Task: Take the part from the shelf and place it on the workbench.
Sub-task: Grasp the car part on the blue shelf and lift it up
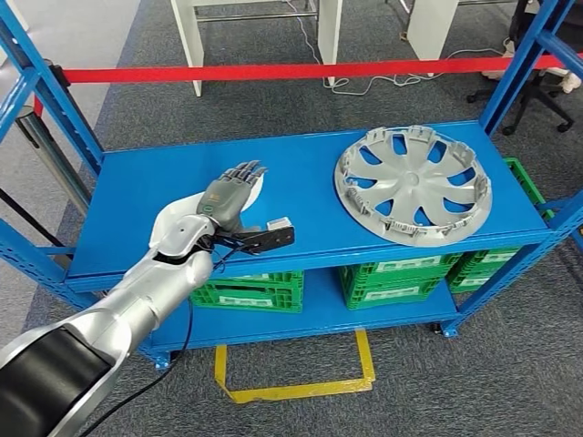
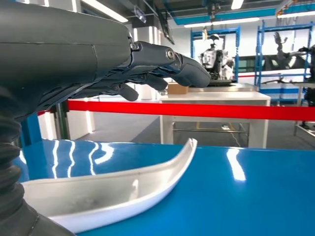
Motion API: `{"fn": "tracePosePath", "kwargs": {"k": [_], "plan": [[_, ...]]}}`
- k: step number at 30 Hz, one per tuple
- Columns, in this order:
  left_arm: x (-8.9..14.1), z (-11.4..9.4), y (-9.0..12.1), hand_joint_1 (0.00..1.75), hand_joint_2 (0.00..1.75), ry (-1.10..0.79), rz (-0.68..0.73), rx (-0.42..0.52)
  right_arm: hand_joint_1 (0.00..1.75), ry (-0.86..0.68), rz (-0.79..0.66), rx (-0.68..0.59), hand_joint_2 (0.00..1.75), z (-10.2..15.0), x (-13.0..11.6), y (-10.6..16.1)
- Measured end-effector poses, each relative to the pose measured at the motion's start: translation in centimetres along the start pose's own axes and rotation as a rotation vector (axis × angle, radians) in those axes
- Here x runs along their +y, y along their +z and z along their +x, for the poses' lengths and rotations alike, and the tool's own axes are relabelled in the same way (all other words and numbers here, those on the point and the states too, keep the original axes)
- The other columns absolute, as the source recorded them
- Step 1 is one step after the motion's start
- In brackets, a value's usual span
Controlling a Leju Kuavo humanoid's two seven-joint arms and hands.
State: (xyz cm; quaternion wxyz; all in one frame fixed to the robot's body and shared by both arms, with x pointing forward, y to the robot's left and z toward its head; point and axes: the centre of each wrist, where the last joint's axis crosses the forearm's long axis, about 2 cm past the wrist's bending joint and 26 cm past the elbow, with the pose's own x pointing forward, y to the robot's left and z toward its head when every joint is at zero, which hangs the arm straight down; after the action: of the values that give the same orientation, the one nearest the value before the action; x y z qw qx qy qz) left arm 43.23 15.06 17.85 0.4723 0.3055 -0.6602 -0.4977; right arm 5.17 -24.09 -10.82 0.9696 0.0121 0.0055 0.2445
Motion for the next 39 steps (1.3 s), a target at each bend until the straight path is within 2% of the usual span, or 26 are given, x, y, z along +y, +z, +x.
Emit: {"fn": "tracePosePath", "kwargs": {"k": [13,20,32,39], "plan": [[0.4,-1.1,0.0,0.00,1.75,-0.024,0.007,0.042,0.00,0.000,-0.005,0.000,0.00,0.0,0.0,0.0],[0.5,-1.3,-0.1,0.00,1.75,-0.017,-0.070,0.084,0.00,-0.003,-0.004,0.002,0.00,0.0,0.0,0.0],[0.4,-1.6,-0.1,0.00,1.75,-0.006,-0.091,0.104,0.00,-0.003,-0.004,0.002,0.00,0.0,0.0,0.0],[0.2,-1.8,0.1,0.00,1.75,0.002,-0.150,0.134,0.00,-0.002,-0.003,0.005,0.00,0.0,0.0,0.0]]}}
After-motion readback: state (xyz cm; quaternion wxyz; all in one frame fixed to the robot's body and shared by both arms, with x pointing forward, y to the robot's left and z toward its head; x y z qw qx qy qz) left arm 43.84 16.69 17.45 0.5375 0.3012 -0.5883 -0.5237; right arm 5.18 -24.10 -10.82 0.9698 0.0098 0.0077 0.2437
